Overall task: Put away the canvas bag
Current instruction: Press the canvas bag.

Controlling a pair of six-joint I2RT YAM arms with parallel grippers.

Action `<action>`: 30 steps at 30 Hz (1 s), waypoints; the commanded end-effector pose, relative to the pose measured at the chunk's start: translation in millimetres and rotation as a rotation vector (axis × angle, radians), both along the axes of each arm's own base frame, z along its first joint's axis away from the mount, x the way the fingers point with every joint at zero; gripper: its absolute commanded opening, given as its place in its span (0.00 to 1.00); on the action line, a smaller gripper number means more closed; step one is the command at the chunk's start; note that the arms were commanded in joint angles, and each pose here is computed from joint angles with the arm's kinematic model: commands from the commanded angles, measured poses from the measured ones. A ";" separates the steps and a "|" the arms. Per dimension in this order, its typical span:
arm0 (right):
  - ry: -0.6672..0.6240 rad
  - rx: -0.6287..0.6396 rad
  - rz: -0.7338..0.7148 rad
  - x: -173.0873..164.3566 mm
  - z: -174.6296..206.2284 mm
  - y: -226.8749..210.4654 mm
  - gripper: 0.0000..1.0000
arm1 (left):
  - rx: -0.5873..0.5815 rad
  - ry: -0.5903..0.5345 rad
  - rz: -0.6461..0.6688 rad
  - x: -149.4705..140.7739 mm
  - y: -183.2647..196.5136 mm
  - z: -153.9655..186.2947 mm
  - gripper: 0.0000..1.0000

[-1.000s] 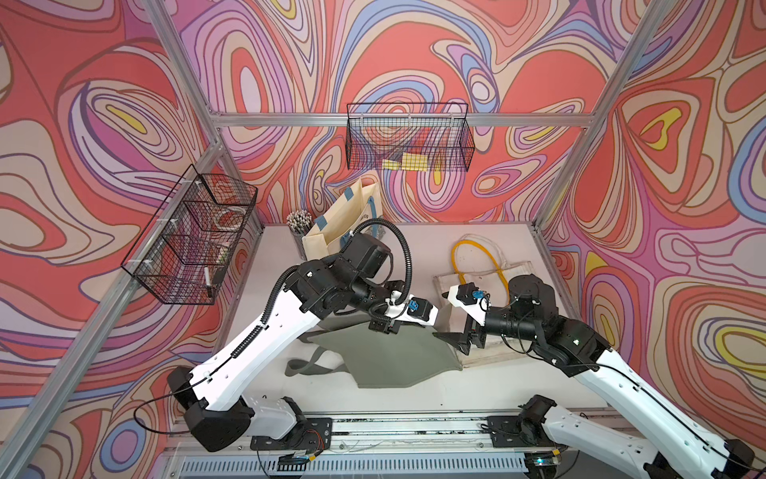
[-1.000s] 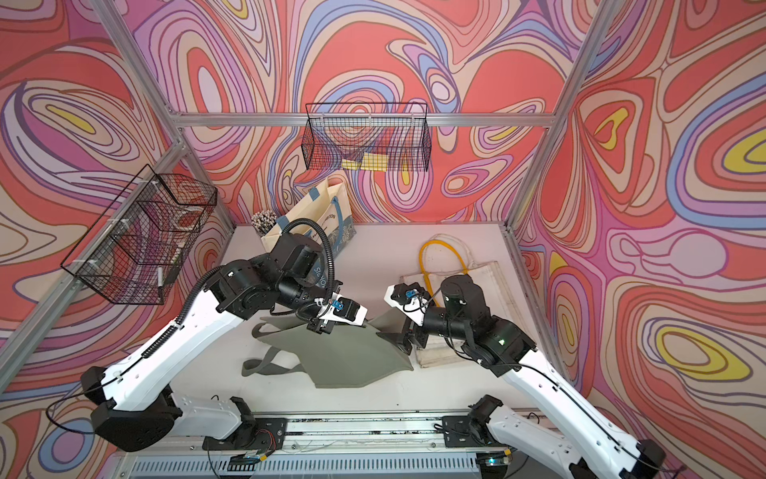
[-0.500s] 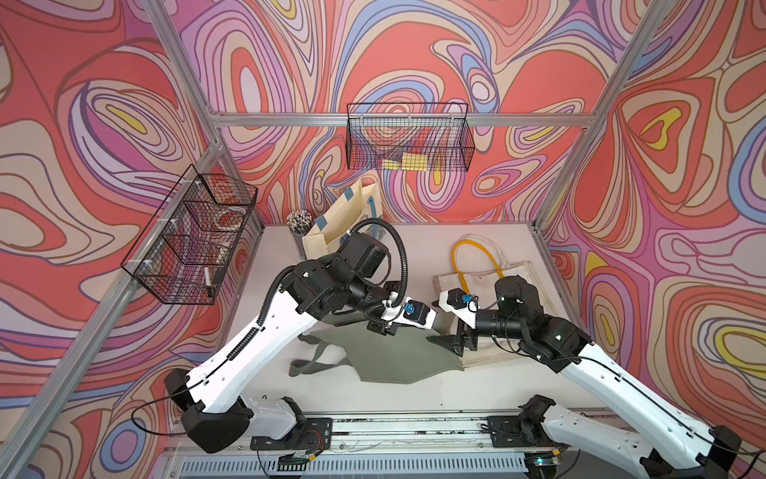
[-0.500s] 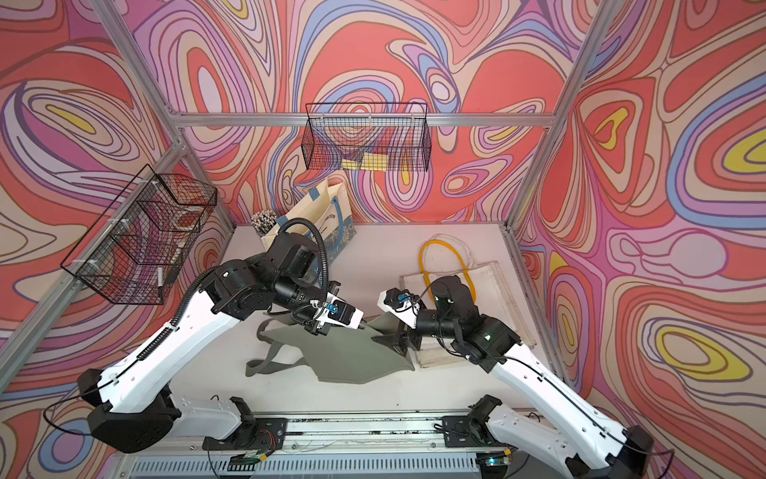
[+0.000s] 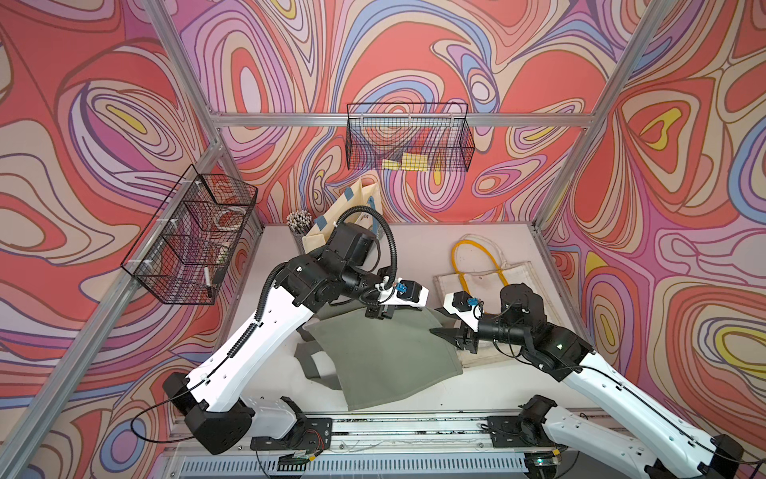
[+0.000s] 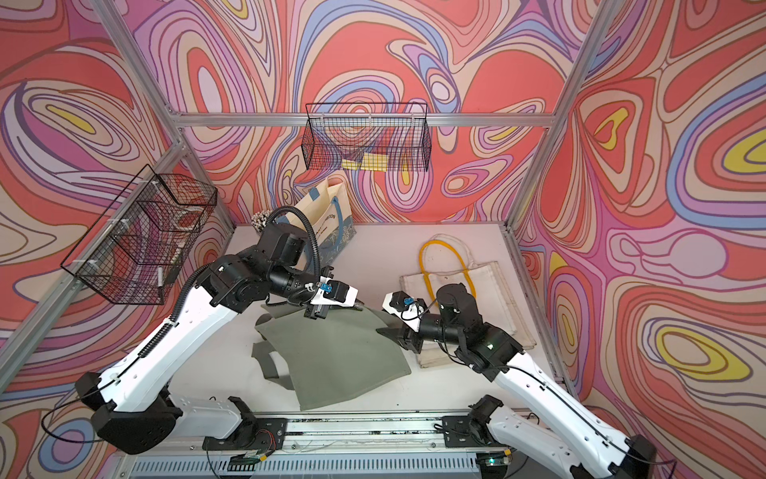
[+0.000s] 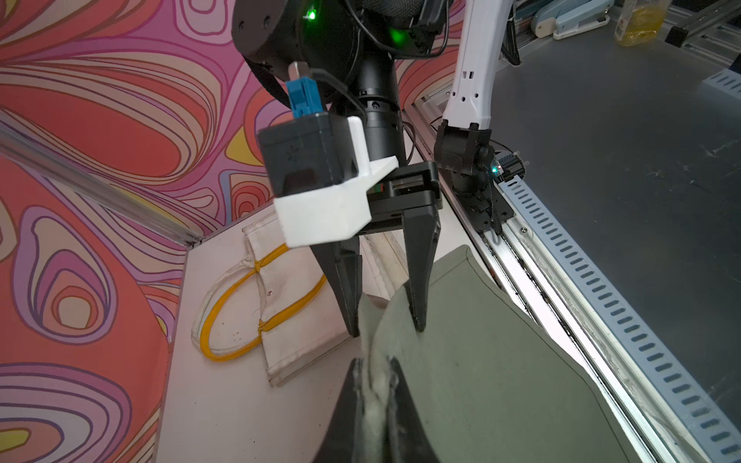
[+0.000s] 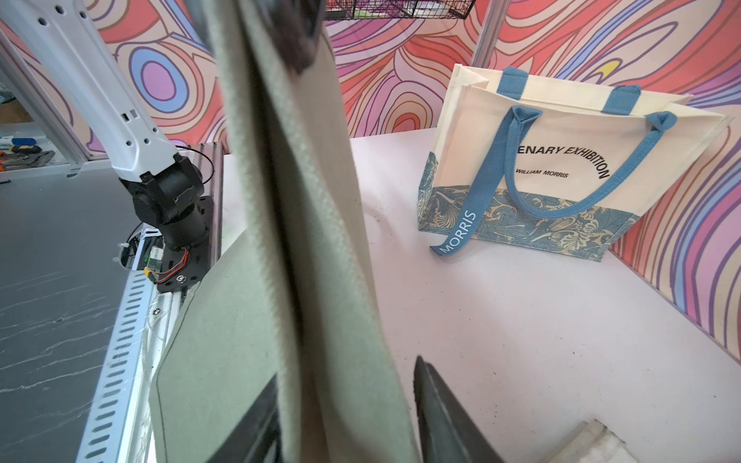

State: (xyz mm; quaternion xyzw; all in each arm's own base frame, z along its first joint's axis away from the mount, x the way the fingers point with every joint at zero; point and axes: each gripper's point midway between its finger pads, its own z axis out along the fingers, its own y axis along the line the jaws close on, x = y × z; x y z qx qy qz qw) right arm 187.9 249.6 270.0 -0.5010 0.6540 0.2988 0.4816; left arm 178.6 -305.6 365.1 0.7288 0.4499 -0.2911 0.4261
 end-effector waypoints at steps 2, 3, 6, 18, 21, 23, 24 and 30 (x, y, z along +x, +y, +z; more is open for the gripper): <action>0.146 -0.109 -0.038 1.5 -50.1 -5.8 0.66 | -0.212 -0.154 -0.032 -3.9 -1.1 61.3 0.00; 0.153 -0.115 -0.042 2.8 -51.5 -5.7 0.69 | -0.218 -0.162 -0.022 -1.8 -0.6 63.0 0.00; 0.167 -0.124 -0.044 4.1 -55.6 -5.6 0.78 | -0.243 -0.184 0.012 4.9 2.3 66.5 0.00; 0.220 -0.096 -0.043 3.9 -63.0 -9.5 0.74 | -0.352 -0.231 0.098 22.9 22.2 94.0 0.00; 0.225 -0.093 -0.035 6.2 -63.1 -8.1 0.66 | -0.365 -0.248 0.115 27.0 25.4 98.5 0.00; 0.229 -0.095 -0.031 7.7 -63.3 -7.9 0.60 | -0.372 -0.260 0.127 29.7 27.5 101.9 0.00; 0.231 -0.096 -0.029 8.9 -63.2 -8.2 0.56 | -0.375 -0.266 0.134 31.7 28.5 103.1 0.00; 0.188 -0.117 -0.050 18.6 -55.8 -12.7 0.32 | -0.357 -0.270 0.167 40.0 30.8 96.9 0.00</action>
